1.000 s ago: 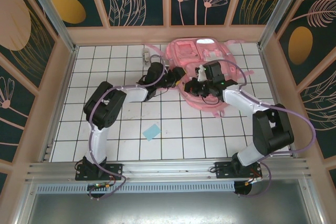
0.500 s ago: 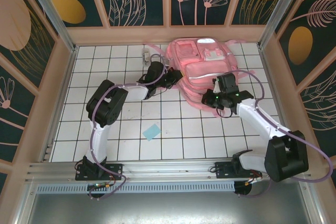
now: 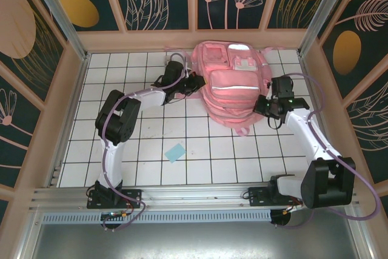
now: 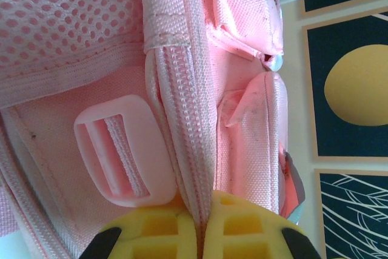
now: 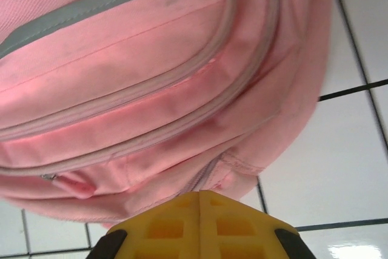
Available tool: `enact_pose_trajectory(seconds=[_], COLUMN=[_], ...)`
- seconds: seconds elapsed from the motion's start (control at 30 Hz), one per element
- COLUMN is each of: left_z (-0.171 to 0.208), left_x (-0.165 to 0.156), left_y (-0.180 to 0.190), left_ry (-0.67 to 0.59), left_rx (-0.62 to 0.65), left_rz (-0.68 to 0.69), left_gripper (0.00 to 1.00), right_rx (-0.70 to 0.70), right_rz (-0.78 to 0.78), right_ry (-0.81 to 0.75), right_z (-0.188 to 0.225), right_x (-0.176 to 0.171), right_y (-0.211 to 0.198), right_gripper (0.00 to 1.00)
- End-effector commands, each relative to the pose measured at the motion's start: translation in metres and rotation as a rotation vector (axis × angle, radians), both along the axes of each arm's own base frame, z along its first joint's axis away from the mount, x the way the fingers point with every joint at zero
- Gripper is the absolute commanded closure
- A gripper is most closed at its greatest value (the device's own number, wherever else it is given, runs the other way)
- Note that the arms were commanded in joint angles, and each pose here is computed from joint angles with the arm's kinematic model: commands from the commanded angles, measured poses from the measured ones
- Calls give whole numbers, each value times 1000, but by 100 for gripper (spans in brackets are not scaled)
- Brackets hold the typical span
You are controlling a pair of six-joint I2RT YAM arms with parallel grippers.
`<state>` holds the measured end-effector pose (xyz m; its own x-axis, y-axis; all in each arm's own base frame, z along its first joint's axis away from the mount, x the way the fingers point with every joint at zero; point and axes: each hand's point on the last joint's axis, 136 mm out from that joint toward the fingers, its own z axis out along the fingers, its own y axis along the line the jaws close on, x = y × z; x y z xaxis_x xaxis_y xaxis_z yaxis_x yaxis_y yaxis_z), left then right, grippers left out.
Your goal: Pack the student bag
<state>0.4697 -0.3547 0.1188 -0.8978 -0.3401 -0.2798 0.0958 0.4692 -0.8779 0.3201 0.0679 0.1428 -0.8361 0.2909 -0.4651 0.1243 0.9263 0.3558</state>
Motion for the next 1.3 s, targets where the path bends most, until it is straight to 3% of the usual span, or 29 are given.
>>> enact_pose_trajectory(seconds=[0.0, 0.03, 0.13, 0.33, 0.73, 0.9, 1.07, 1.17, 1.27], left_z=[32, 33, 30, 21, 21, 22, 25, 28, 27], left_x=[7, 6, 4, 4, 3, 4, 6, 6, 5], left_y=[2, 2, 3, 3, 1, 0, 0, -1, -1], left_ry=[-98, -98, -95, -76, -67, -64, -71, -72, -66], left_rx=[-9, -9, 4, 13, 1, -5, -9, -16, -20], left_rz=[-22, -26, -31, -31, -43, -43, -42, -46, -48], left_gripper=[100, 100, 100, 93, 91, 91, 91, 91, 91], right_rx=[141, 159, 164, 137, -51, -36, -85, -103, -131], right_rz=[161, 186, 255, 371, 416, 478, 519, 519, 505], right_ry=[-65, -82, -116, -64, -102, -102, -71, -69, -82], right_z=[11, 13, 13, -10, -38, -47, -65, -72, -75], right_x=[-2, -2, 4, 6, 32, 32, 26, 28, 34], right_y=[44, 52, 72, 109, 113, 129, 139, 139, 139], right_gripper=[100, 95, 66, 53, 47, 47, 53, 64, 64])
